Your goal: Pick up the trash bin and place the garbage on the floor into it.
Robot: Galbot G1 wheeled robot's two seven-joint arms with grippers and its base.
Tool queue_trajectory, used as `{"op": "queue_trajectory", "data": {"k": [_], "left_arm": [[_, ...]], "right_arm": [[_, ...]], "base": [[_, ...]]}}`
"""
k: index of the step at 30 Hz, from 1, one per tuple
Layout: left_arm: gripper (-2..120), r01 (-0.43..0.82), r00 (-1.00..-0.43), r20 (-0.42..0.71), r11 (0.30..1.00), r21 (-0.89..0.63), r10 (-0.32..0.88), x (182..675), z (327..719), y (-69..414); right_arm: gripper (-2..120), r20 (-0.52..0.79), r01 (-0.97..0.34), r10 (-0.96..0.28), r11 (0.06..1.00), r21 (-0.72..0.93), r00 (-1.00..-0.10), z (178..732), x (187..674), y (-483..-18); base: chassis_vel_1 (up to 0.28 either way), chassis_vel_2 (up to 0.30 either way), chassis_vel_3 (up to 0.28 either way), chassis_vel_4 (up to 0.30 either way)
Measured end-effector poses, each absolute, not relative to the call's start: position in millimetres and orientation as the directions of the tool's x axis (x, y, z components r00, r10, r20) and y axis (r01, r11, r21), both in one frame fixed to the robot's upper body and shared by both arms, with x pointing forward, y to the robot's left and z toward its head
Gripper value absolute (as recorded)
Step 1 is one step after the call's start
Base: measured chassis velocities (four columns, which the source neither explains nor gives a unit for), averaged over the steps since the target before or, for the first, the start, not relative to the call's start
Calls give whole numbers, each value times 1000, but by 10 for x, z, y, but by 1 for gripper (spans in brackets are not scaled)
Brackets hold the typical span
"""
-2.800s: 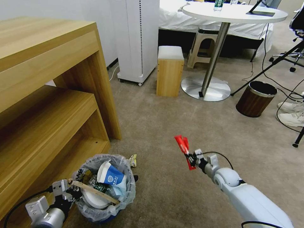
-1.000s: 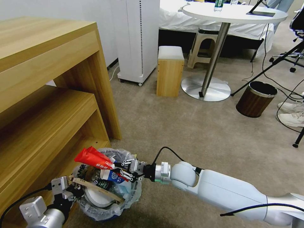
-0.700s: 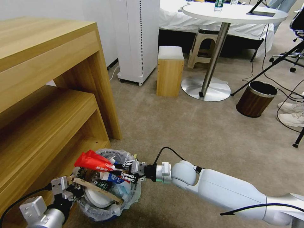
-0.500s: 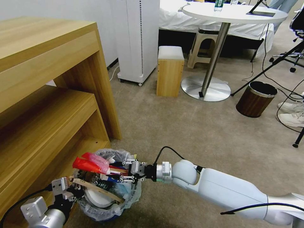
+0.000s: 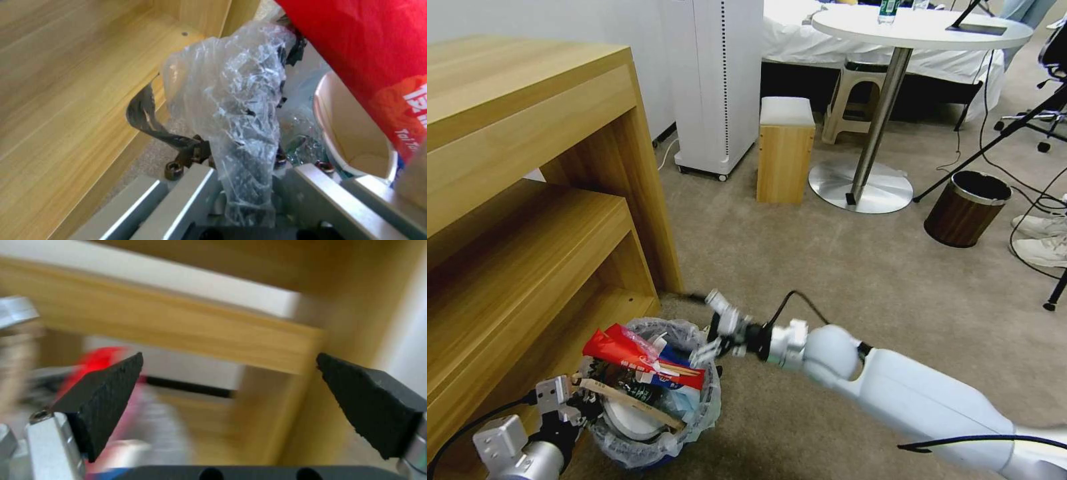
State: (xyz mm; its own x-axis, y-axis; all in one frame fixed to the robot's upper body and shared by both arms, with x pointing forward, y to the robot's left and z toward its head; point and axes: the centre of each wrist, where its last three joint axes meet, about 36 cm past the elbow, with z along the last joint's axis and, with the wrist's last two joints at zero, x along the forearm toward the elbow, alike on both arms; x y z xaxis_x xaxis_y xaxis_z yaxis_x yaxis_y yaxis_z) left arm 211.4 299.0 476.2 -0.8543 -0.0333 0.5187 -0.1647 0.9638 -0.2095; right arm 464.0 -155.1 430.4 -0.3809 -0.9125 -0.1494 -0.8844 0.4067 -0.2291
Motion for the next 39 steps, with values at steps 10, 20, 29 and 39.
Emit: {"op": "queue_trajectory", "data": {"k": [10,20,29,39], "left_arm": [[1,-151,-855,518,966,-211,-20,2139,4737,3000],[1,-146,-856,517,965,-217,-13,2121,4723,2992],[1,-146,-852,524,964,-221,-9,2146,4668,2999],[1,-150,-852,524,962,-229,-9,2186,4623,3007]], "right_arm": [[100,39,-617,-616,785,-53,-787,3994,4857,-2314],[100,232,-450,-459,888,95,-858,3416,4926,-2446],[100,404,-301,-348,937,178,-846,3276,4979,-1922],[100,506,-302,-371,929,215,-778,3216,5046,-836]], "base": [[0,0,0,0],[0,0,0,0],[0,0,0,0],[0,0,0,0]]}}
